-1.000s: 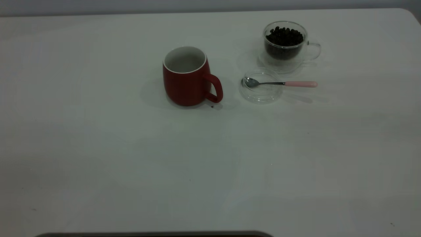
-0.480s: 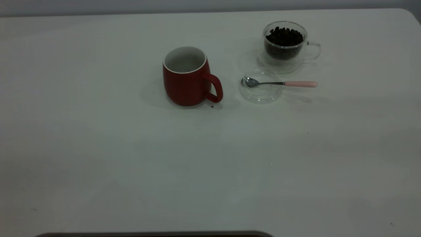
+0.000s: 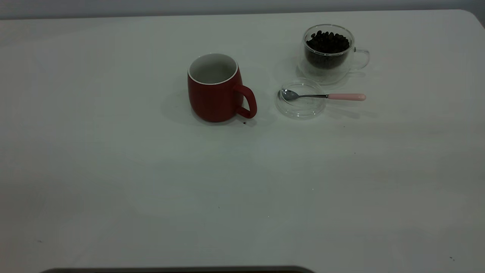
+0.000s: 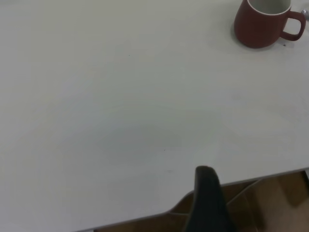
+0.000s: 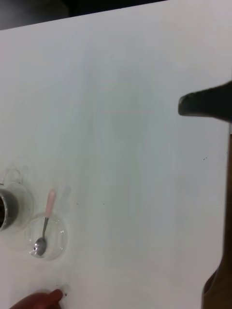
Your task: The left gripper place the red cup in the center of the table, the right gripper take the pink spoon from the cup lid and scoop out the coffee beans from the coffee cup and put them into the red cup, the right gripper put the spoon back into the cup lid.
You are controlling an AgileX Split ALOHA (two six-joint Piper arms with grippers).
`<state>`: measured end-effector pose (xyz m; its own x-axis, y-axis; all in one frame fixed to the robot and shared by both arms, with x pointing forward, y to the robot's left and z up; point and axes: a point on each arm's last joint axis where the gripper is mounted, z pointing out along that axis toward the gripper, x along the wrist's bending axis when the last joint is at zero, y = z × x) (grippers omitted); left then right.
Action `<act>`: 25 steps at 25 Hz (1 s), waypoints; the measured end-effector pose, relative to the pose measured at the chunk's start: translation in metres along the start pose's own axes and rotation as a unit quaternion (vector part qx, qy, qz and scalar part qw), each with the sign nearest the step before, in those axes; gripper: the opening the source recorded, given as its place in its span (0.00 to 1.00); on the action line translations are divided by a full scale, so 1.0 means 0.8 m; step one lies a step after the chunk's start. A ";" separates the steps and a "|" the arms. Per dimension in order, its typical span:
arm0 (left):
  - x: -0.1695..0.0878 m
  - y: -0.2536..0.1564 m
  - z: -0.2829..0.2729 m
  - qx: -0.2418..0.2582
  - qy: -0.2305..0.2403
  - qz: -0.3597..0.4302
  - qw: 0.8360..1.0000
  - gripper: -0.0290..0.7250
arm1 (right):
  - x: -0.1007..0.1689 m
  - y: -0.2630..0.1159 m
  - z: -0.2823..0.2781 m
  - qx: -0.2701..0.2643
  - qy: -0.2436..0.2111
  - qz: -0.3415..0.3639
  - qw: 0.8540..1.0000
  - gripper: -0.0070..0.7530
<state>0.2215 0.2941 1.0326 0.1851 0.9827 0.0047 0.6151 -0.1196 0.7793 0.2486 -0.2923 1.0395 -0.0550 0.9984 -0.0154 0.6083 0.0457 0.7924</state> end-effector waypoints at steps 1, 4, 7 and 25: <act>0.000 0.000 0.000 0.000 0.000 0.000 1.000 0.82 | 0.000 0.000 0.000 0.000 0.001 0.001 1.000 0.75; 0.000 0.000 0.000 0.000 0.000 0.000 1.000 0.82 | 0.001 0.000 0.000 0.000 0.003 0.002 1.000 0.75; 0.000 0.000 0.000 0.000 0.000 0.000 1.000 0.82 | 0.001 0.000 0.000 -0.001 0.006 0.003 1.000 0.75; 0.000 0.000 0.000 0.000 0.000 0.000 1.000 0.82 | -0.004 -0.007 -0.009 -0.029 -0.026 0.012 0.999 0.75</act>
<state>0.2215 0.2941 1.0326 0.1851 0.9827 0.0047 0.6151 -0.1196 0.7793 0.2394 -0.2961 1.0394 0.0010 0.9997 -0.0253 0.5615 0.0204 0.8272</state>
